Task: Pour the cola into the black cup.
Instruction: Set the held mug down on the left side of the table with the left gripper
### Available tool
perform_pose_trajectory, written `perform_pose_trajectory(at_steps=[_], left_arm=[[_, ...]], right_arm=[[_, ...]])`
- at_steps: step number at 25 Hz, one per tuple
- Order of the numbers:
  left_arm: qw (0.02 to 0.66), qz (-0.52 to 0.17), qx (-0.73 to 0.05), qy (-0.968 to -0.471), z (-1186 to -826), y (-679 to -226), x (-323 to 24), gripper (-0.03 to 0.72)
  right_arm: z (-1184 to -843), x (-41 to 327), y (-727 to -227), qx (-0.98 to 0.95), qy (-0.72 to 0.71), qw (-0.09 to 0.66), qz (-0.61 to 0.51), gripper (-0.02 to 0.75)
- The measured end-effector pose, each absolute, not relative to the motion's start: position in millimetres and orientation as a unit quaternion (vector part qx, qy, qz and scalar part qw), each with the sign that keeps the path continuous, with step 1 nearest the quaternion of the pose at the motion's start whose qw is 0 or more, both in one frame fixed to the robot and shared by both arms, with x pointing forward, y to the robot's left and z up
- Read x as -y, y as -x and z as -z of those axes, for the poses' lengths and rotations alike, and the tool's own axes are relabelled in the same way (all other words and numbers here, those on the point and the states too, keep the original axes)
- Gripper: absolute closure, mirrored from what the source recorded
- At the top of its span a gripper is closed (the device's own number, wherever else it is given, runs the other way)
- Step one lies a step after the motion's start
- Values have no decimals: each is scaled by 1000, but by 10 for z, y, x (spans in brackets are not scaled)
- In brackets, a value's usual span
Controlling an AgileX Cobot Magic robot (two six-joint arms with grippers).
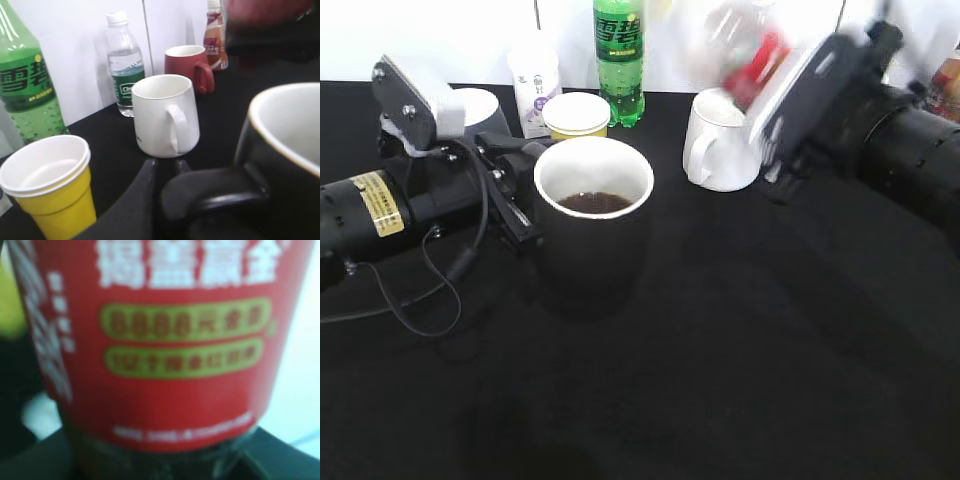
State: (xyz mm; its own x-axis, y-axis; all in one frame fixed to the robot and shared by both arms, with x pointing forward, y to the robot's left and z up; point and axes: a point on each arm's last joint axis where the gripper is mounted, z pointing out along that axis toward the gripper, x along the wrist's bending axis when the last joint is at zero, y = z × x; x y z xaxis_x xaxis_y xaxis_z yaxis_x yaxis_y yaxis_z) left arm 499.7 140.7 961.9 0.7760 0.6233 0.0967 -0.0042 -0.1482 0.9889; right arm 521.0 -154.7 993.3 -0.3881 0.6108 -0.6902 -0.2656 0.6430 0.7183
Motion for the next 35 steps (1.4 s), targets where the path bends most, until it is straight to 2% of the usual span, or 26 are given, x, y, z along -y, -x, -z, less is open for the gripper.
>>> perform_pose_trajectory(at_steps=[3, 5, 9, 15, 17, 20, 26, 30, 35], left_arm=[[619, -265, -248, -697, -9634, -5037, -1441, 629], [621, -274, -278, -680, -9649, -5075, -1477, 629], [614, -318, -322, -647, -9830, -5201, -1720, 629], [570, -456, -372, -573, -10355, -5660, -2649, 629], [553, -490, -392, -548, -10395, -5854, -2979, 629], [525, -497, -430, -541, -10122, -6166, -3316, 629], [522, -489, -444, -540, -9487, -6857, -3458, 630], [526, -472, -456, -541, -9170, -7106, -3363, 630], [521, -450, -480, -544, -8893, -7194, -3271, 631]], right_arm=[[-9934, 1547, -5210, -669, -309, 412, -535, 366], [-9940, 1547, -5210, -642, -357, 372, -567, 367], [-10036, 1621, -5212, -605, -397, 373, -580, 367], [-10055, 1779, -5270, -587, -422, 387, -572, 367], [-10055, 1863, -5304, -575, -438, 395, -567, 367], [-10056, 2002, -5354, -561, -455, 408, -558, 367], [-10057, 2054, -5371, -557, -459, 413, -555, 367], [-10057, 2054, -5371, -557, -459, 413, -555, 367], [-10057, 2054, -5371, -557, -459, 413, -555, 367]])
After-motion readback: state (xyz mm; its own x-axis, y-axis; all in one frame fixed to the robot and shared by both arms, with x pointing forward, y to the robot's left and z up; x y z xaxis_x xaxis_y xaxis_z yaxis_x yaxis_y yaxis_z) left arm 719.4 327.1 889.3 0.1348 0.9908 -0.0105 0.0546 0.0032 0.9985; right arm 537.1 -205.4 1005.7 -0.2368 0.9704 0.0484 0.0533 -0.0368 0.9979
